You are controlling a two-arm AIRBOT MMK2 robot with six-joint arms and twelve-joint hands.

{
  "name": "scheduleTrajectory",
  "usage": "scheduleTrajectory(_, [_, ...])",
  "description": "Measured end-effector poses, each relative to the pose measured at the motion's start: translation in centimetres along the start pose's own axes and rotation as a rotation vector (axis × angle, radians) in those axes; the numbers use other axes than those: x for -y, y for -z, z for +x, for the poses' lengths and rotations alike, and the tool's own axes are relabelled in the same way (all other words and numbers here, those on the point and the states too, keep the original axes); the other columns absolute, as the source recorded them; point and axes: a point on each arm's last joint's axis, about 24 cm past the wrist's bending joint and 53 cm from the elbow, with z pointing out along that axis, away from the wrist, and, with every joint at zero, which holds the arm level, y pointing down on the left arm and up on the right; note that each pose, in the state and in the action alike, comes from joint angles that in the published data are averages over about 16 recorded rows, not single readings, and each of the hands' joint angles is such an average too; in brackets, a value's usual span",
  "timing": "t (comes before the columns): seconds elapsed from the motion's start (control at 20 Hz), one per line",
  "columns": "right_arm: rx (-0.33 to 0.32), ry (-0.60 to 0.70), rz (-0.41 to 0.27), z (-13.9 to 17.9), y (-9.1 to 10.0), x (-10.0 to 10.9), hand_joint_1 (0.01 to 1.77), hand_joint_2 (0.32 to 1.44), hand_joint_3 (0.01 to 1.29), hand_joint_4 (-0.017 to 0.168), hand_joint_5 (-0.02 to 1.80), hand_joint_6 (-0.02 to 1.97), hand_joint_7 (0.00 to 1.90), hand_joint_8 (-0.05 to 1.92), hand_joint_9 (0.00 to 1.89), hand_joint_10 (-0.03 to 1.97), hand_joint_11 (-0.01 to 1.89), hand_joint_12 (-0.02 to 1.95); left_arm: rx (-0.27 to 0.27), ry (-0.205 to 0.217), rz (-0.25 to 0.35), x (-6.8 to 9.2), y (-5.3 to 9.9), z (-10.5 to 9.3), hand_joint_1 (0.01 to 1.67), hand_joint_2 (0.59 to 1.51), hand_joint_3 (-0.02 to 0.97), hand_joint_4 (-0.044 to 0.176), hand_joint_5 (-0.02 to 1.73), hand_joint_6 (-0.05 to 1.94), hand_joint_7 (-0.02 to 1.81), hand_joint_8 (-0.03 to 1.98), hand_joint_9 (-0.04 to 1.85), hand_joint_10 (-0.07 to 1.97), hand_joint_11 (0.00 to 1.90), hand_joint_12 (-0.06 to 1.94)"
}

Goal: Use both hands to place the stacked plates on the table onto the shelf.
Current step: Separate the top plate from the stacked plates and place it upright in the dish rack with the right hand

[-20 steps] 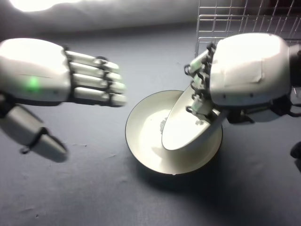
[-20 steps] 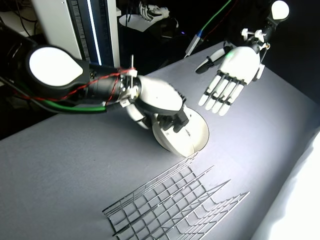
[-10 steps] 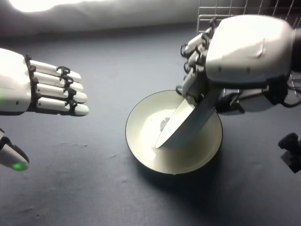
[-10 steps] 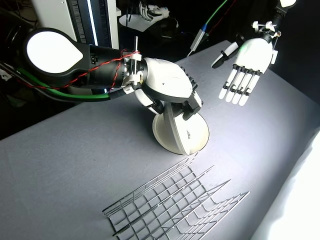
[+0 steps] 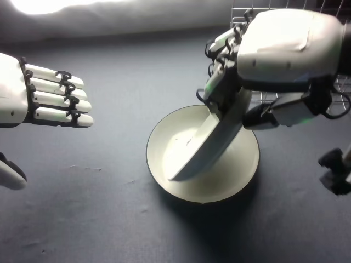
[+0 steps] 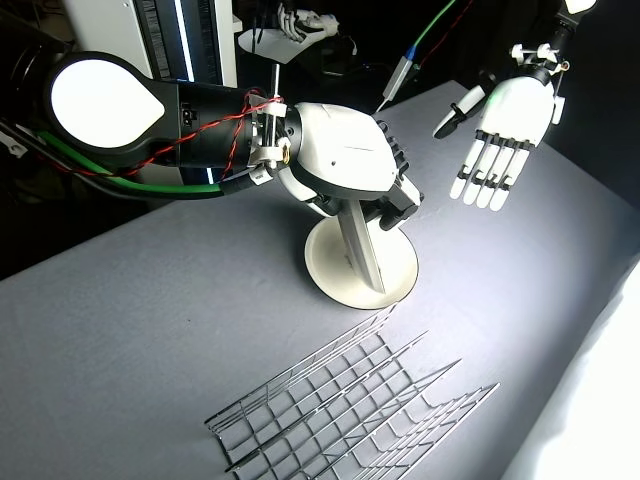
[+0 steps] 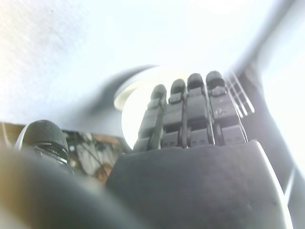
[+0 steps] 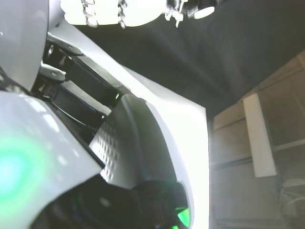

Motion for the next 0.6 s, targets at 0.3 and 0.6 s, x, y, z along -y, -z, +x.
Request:
scheduleTrajectory(0.3, [0.080,-0.117,0.024,-2.7,-0.2,0.5,1.36,1.00,0.01,-0.003,0.94,0.91,1.09,0.79,0.86,1.22,0.51,1.27,-0.011,-0.018,-0.008,-0.1,-0.1,0.2,0.02,1.074,0.019,0.002,0.02,0.01,0.01,-0.01,0.02,0.01,0.01,0.01])
scheduleTrajectory(0.6, [0.157,-0.235,0.067,-5.5,-0.4,1.7,1.36,1.00,0.01,-0.003,0.93,0.90,1.08,0.81,0.87,1.22,0.51,1.28,-0.015,-0.029,-0.004,0.0,-0.2,0.3,0.02,1.074,0.019,0.002,0.02,0.01,0.02,-0.01,0.02,0.01,0.01,0.00])
